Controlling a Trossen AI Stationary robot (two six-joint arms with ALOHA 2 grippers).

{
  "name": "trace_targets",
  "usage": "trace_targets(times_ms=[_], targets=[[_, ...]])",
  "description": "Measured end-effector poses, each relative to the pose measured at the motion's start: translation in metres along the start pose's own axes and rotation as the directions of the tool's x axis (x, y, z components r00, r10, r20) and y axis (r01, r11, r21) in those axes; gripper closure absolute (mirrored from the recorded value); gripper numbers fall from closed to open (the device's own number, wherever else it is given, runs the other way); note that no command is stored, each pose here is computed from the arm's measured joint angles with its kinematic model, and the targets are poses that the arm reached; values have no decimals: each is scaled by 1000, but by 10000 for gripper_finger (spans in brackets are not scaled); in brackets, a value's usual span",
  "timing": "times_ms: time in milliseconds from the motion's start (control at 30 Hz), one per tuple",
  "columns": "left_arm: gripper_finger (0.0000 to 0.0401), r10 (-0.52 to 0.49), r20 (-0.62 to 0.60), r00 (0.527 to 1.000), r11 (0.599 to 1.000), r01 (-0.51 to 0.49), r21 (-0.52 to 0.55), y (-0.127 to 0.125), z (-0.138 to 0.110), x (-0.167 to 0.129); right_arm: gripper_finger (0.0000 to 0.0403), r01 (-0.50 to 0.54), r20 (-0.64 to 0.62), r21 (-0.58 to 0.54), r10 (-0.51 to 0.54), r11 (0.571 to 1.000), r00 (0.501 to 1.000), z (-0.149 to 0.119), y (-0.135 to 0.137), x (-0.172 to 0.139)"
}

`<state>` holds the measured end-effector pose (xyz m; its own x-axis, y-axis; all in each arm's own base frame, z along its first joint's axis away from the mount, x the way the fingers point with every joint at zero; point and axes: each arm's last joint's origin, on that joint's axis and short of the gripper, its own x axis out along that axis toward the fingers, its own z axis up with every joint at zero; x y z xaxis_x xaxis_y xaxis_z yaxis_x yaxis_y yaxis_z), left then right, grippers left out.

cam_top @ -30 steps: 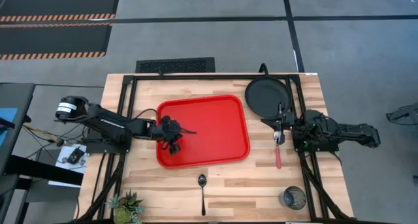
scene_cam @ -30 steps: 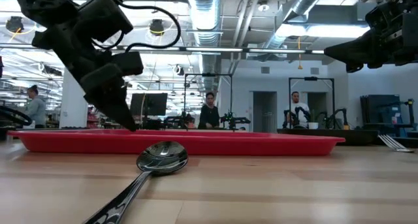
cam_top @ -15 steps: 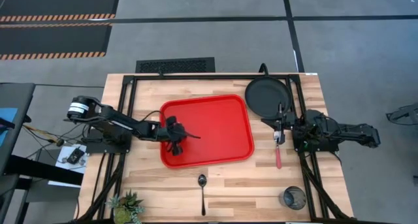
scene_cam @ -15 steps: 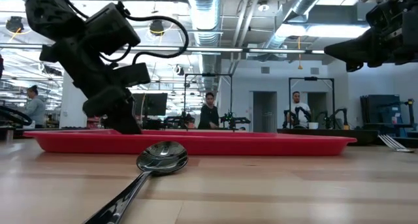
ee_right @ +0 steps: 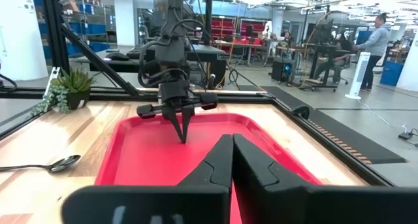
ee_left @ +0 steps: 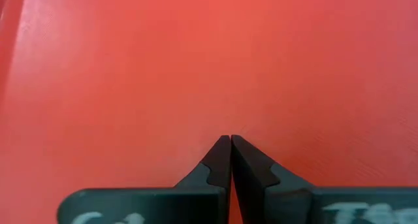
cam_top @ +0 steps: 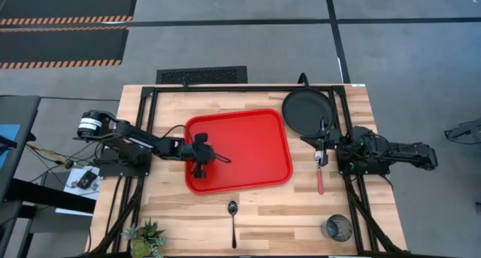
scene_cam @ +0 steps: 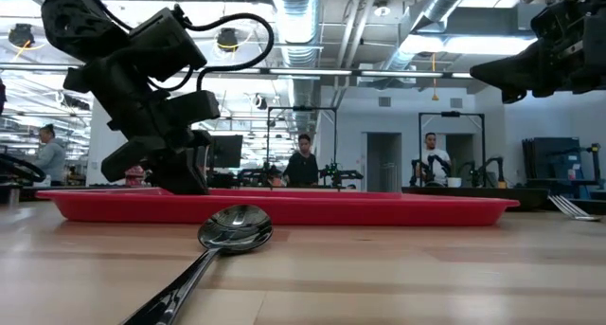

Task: Pick and place plate/cup/fork/spoon on tray
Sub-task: Prepare the red serving tray

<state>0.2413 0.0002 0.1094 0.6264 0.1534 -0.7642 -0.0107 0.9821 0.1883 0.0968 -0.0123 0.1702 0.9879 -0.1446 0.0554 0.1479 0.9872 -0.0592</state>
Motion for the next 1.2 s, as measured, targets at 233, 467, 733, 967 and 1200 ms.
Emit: trace_targets(times_ms=[233,467,733,967,1200], targets=[[401,-29,72,997,996,35,-82,1,8,-11,398,-4,-19,-4,3,1000,1000,-2,0,0],[401,6,110,994,986,13,-168,6,14,-35,397,-30,-123,12,31,999,992,-5,4,3],[401,14,-7,1000,977,-15,-211,4,2,-53,397,14,-430,99,30,995,902,-15,20,17],[401,38,-48,998,973,-48,-224,4,-1,-52,397,10,-621,125,70,992,781,-17,46,41],[401,126,-101,987,961,-146,-234,9,-6,-53,397,-42,-738,61,74,997,671,-17,75,78]])
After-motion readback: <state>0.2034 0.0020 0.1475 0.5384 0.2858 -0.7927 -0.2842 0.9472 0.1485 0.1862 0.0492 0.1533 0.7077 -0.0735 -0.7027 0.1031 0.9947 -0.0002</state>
